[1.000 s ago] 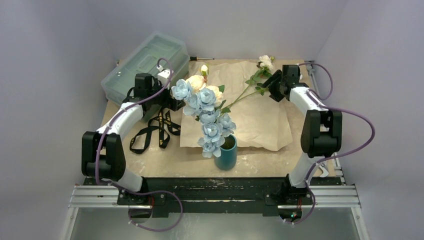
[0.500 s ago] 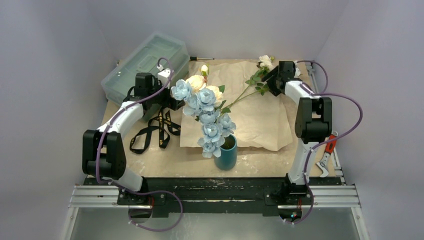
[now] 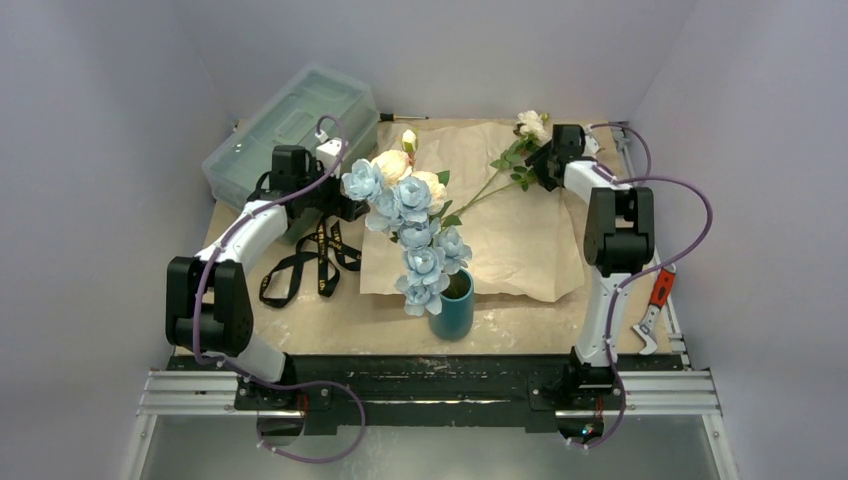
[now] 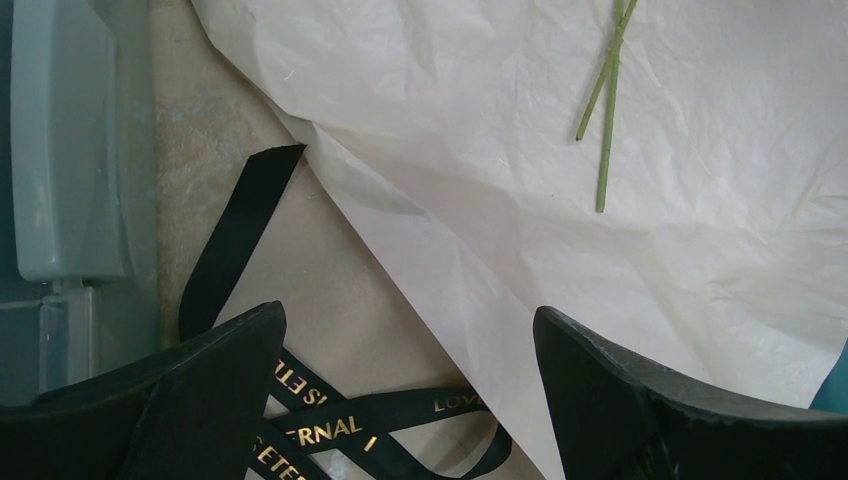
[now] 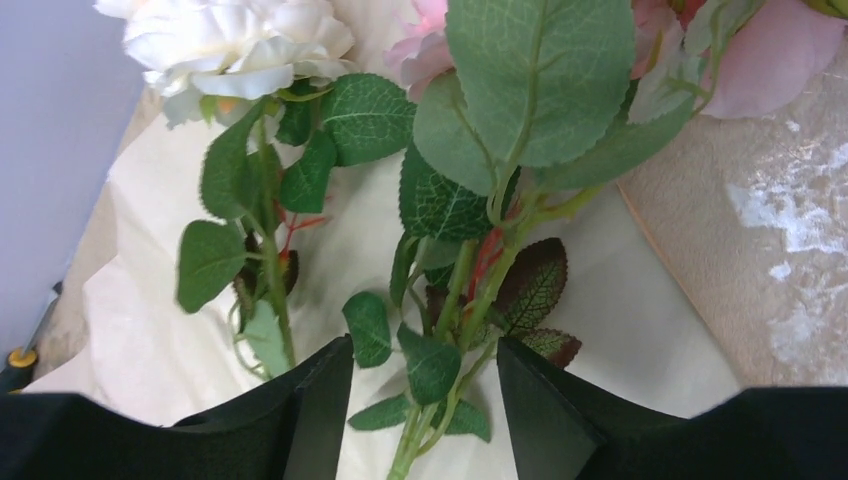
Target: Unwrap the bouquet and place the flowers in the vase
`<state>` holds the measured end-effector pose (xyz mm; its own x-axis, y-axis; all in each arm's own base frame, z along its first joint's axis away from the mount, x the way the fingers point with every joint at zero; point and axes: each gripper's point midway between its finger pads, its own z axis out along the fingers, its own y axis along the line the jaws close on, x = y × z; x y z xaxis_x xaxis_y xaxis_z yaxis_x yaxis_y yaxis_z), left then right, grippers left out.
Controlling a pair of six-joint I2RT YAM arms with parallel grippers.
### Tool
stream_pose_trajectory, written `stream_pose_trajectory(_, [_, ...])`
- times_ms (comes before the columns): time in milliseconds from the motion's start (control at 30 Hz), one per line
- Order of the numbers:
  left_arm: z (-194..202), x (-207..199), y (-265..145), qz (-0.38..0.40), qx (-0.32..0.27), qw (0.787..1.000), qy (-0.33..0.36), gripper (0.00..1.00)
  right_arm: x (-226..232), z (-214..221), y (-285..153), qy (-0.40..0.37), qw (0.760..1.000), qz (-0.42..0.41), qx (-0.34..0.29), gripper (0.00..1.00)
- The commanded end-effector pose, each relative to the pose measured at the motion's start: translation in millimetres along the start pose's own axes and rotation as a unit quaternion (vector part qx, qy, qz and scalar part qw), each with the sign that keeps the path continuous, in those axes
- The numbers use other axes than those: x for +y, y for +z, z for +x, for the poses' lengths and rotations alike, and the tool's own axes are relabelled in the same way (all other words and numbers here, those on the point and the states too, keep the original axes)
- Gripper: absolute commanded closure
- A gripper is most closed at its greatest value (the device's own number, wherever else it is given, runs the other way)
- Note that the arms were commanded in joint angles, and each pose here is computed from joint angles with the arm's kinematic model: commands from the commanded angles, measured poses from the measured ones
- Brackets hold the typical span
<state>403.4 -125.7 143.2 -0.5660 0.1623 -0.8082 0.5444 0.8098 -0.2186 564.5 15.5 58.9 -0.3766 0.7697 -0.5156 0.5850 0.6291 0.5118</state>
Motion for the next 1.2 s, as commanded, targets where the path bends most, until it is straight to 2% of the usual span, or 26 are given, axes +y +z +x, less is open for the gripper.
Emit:
stream_pose_trajectory(0, [-18,5,-5,-0.007,-0.015,1.0,0.024,0.05,4,-16,12,0.001,0.999,0.004,-0.033,0.43])
stream_pose_trajectory(233, [-19,7,-6,-0.011,-0.012,0.999,0.029,0.05,-4,-9,14,0.012,1.0,0.018,-0.023,0.67])
stream_pose_trajectory(367, [-19,6,-6,-0.008,-0.013,0.999,0.029,0.05,1,-8,-5,0.029,0.999,0.012,-0.009,0.82])
stream_pose_trajectory(567, [-21,6,-6,-0.009,-0.015,0.999,0.028,0.05,24,-16,-42,0.05,0.998,-0.033,-0.001,0.99])
stream_pose_trajectory(867, [-21,4,-7,-0.006,-0.017,1.0,0.024,0.05,54,-47,-100,0.055,0.991,-0.118,-0.022,1.0])
stream_pose_trajectory(1167, [-18,4,-6,-0.009,-0.015,1.0,0.015,0.0,84,-100,-195,-0.013,0.972,-0.201,-0.122,1.0])
